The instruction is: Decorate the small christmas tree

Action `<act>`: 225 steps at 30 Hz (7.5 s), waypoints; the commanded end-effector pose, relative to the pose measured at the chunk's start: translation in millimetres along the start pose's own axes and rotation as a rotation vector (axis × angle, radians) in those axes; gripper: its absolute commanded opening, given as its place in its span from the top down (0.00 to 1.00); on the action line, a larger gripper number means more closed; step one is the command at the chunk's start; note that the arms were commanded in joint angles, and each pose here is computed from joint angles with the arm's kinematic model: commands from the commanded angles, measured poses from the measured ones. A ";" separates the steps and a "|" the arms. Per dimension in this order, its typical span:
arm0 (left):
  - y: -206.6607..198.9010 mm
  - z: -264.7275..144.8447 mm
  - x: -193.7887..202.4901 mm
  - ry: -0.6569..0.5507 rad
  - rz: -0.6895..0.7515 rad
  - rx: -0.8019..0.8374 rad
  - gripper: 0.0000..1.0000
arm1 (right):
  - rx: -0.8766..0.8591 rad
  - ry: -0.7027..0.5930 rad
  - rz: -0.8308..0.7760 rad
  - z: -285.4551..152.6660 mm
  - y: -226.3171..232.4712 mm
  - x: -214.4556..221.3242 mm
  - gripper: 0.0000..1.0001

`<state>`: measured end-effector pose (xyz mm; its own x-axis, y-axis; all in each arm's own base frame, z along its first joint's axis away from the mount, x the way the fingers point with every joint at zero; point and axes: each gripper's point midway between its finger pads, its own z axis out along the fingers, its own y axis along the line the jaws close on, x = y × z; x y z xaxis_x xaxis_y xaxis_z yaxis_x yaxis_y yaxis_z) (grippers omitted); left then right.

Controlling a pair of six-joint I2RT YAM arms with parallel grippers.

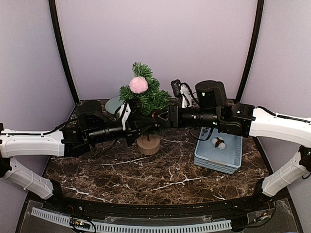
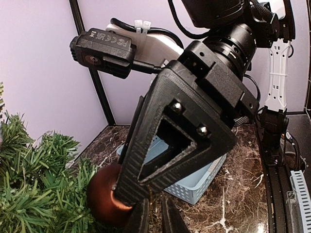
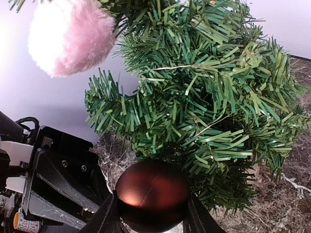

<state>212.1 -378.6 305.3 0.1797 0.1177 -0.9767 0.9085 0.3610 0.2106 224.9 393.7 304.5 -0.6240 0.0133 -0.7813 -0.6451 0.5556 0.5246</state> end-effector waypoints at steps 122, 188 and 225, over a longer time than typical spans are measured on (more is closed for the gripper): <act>20.8 -49.0 -73.5 -0.174 -0.076 -0.117 1.00 | -0.308 -0.312 -0.563 17.7 72.0 7.6 0.58; 36.1 -19.1 -16.8 -0.049 -0.079 -0.188 1.00 | -0.145 -0.107 -0.354 20.8 2.2 40.2 0.64; 60.7 -1.9 -5.4 0.027 -0.064 -0.309 1.00 | -0.077 -0.039 -0.292 46.1 -31.1 27.1 0.63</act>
<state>265.6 -357.0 317.5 0.1040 0.1043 -0.9891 0.7687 0.6226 0.1465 243.3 410.1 244.5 -0.3827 -0.1235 -0.9156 -0.8275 0.4865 0.2802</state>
